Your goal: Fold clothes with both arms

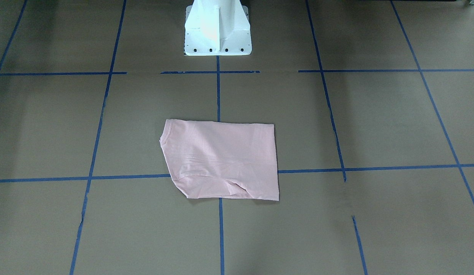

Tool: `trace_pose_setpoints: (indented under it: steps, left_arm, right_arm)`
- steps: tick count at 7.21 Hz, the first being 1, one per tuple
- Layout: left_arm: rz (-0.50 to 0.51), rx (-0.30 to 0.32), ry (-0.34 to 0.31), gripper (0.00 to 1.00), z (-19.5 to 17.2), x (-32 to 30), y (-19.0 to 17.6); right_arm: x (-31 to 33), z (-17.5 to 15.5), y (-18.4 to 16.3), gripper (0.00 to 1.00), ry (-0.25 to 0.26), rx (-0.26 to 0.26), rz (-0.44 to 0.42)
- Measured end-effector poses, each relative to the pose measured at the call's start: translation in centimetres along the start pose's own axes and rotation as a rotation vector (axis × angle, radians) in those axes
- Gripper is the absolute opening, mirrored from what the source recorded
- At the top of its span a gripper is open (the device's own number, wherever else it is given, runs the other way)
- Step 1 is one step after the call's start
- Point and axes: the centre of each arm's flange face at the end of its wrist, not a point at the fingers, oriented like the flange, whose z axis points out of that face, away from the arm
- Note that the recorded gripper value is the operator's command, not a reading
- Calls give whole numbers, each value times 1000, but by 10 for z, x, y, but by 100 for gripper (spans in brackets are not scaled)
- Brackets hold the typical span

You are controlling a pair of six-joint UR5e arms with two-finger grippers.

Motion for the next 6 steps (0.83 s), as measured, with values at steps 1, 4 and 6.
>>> trace_pose_setpoints:
  steps: [1,4,6]
  left_arm:
    - [-4,-6,4,100,2,4,3]
    - [-100,-24,1,100,14,21,2]
    - [-92,-35,-17,100,18,31,6]
  right_arm:
    - [-1,3,1,100,1,-6,-6]
    - [-10,23,6,100,3,-40,-21]
    - [-23,35,3,100,0,-60,-49]
